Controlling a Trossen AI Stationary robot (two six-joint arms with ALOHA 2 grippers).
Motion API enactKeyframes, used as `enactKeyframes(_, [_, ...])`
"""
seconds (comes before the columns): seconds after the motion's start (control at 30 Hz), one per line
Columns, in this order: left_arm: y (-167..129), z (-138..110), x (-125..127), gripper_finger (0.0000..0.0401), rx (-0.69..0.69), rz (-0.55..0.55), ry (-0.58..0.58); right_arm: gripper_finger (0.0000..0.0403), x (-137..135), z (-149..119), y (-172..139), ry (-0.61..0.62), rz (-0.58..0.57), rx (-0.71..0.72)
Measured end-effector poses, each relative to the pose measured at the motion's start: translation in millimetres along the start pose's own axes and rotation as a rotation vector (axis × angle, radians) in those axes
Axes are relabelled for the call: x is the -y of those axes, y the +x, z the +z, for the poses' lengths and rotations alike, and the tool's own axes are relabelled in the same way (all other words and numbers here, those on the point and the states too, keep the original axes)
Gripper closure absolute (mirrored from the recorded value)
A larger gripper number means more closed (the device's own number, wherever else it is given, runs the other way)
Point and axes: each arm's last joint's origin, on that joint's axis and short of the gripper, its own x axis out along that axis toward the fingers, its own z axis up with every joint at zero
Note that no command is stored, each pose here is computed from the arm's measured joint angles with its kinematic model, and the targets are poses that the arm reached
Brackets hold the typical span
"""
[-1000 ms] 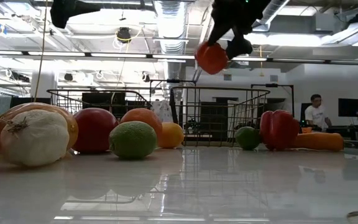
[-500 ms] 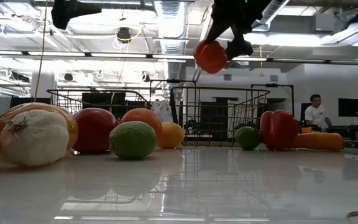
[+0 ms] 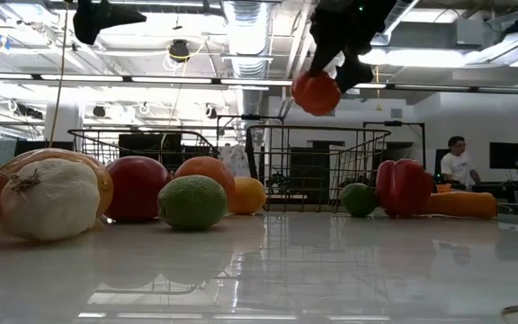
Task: Sort produce into baskets
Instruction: Put the pumpkin into the right wire basket
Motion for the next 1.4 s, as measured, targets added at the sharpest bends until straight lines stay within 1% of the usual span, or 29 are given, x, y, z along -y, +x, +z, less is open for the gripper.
enactKeyframes(0.27, [0.0, 0.1, 0.1, 0.0089, 0.001, -0.001, -0.001, 0.0003, 11.4, -1.1, 1.2, 0.022, -0.012, -0.027])
enactKeyframes(0.37, [1.2, -0.6, 0.3, 0.0089, -0.002, 0.007, 0.002, 0.0003, 13.7, -0.3, 1.0, -0.002, -0.033, -0.019])
enactKeyframes(0.5, [11.4, -5.2, 1.3, 0.0089, -0.007, 0.070, 0.020, 0.0003, 13.4, 1.4, -0.3, -0.057, -0.090, 0.003])
enactKeyframes(0.6, [29.4, -12.6, 1.5, 0.0089, -0.046, 0.103, 0.022, 0.0003, 11.1, 3.7, -1.5, -0.084, -0.126, 0.032])
enactKeyframes(0.77, [63.9, -21.3, -1.9, 0.0089, -0.087, 0.099, -0.060, 0.0003, 10.4, 3.8, -2.4, -0.086, -0.131, 0.040])
enactKeyframes(0.83, [77.8, -22.5, -4.8, 0.0089, -0.128, 0.121, -0.075, 0.0003, 8.9, 2.9, -2.2, -0.097, -0.129, 0.033])
enactKeyframes(0.9, [91.9, -18.7, -5.7, 0.0089, -0.172, 0.133, -0.066, 0.0003, 6.4, 2.3, -2.0, -0.112, -0.124, 0.032])
enactKeyframes(1.0, [116.0, -7.5, -3.1, 0.0089, -0.228, 0.132, -0.006, 0.0003, 0.8, 1.6, -1.7, -0.146, -0.112, 0.037])
enactKeyframes(1.13, [152.7, 0.1, -5.2, 0.0089, -0.324, 0.177, 0.061, 0.0003, -4.8, 0.9, -1.3, -0.187, -0.115, 0.046])
enactKeyframes(1.27, [191.3, 3.1, -14.8, 0.0089, -0.384, 0.170, 0.021, 0.0003, -6.1, 0.5, -1.3, -0.231, -0.154, 0.052])
enactKeyframes(1.4, [222.1, 8.7, -21.1, 0.0089, -0.405, 0.150, -0.035, 0.0003, -10.2, -0.8, -1.1, -0.284, -0.180, 0.054])
